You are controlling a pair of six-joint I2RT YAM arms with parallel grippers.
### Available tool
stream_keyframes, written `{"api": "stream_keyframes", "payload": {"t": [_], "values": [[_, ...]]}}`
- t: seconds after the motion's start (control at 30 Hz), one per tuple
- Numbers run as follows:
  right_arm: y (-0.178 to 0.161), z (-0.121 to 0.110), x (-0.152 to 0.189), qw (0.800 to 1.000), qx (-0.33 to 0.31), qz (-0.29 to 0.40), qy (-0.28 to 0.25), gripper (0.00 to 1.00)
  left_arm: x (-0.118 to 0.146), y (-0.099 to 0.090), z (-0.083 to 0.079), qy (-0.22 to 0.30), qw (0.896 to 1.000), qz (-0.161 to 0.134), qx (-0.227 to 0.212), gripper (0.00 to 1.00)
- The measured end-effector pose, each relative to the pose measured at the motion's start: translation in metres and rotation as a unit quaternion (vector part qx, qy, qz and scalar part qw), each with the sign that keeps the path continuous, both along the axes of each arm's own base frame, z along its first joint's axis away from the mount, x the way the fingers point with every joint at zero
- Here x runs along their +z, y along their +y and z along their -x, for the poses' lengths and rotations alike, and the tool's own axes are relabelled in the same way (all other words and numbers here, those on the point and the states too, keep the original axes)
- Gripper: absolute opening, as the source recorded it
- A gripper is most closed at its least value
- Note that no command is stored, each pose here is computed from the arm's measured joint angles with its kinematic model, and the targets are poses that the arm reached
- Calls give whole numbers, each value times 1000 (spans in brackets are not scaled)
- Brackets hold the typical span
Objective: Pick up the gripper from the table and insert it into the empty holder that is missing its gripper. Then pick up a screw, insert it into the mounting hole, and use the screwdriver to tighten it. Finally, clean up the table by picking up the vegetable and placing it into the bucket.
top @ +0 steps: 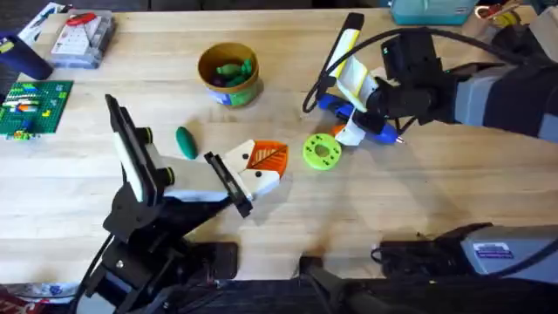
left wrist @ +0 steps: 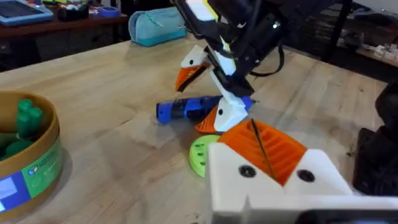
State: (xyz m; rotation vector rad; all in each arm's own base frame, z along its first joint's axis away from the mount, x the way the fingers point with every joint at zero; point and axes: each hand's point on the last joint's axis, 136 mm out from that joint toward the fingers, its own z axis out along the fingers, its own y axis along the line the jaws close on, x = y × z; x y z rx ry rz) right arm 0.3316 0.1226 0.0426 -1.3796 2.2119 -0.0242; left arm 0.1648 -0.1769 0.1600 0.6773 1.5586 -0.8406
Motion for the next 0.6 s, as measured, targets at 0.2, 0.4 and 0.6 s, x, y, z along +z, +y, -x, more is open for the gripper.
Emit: {"api": "stream_keyframes", "payload": {"t": [0.2, 0.4, 0.6], "values": [[5, 4, 7, 1000, 9, -5, -3, 995, 0, 0, 0, 0, 1000, 0, 0, 13], [12, 1, 63, 996, -5, -50, -73, 996, 0, 0, 0, 0, 1000, 0, 0, 13], [11, 9, 139, 979, -47, -126, -156, 996, 0, 0, 0, 0, 1000, 0, 0, 13]]}}
